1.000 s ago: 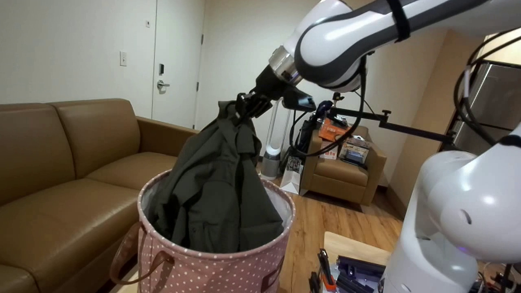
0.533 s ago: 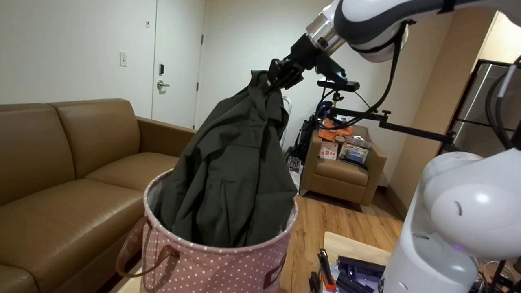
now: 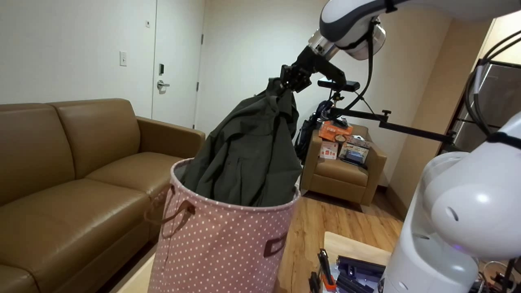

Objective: Take the green cloth from the laundry basket and place it on the stool

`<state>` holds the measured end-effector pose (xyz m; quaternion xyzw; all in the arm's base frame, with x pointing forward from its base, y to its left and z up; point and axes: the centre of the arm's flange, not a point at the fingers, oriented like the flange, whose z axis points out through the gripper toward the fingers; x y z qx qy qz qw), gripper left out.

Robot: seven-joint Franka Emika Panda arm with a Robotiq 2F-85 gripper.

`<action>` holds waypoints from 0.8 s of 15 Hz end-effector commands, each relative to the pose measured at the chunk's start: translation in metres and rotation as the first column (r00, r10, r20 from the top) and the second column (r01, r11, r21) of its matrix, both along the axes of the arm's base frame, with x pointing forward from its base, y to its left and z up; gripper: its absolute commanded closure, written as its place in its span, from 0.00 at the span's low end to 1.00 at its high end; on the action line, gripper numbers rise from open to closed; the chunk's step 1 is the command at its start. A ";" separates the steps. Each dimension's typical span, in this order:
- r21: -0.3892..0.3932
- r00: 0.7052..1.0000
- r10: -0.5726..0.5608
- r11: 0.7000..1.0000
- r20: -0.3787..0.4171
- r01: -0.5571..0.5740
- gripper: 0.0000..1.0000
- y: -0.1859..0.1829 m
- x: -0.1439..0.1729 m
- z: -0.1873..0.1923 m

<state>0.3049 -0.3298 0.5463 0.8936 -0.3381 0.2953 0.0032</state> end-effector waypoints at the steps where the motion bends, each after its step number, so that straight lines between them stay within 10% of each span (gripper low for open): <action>1: -0.005 0.997 -0.078 0.997 -0.015 0.078 0.97 -0.061 0.034 0.007; 12: -0.243 0.961 0.265 0.930 -0.077 -0.276 0.97 0.083 0.073 0.083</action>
